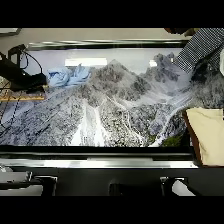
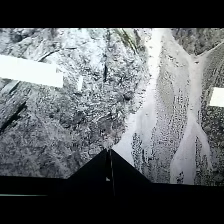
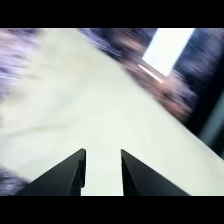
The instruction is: Fold the clothes and pants, and hang the long-sleeved shirts on hangers.
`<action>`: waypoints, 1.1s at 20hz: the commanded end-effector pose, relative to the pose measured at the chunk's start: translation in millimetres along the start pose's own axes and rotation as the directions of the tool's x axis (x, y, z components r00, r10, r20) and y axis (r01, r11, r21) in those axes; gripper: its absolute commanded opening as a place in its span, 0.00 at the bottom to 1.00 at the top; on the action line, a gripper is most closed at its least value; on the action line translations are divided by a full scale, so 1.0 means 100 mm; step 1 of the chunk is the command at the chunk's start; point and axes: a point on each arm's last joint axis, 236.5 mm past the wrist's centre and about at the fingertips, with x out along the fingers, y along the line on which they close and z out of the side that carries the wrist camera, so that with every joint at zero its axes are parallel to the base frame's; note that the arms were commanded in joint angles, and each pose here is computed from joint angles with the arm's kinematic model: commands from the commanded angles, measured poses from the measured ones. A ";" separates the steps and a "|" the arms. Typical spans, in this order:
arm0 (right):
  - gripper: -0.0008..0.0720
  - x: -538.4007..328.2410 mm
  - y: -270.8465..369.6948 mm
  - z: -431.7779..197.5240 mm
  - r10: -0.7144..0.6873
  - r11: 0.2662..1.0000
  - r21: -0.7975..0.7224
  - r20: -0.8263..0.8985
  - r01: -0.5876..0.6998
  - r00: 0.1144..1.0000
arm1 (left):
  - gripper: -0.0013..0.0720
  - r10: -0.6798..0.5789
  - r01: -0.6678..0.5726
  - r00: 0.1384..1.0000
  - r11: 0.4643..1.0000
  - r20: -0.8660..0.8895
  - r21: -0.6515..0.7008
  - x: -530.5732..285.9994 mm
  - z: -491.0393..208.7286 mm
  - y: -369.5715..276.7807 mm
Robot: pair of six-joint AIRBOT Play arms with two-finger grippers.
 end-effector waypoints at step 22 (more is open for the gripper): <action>0.08 -1.21 2.55 -2.05 0.343 0.500 -0.701 -0.379 -0.509 0.859 | 0.04 -0.039 0.036 0.999 0.990 0.020 0.136 0.35 -0.90 -0.16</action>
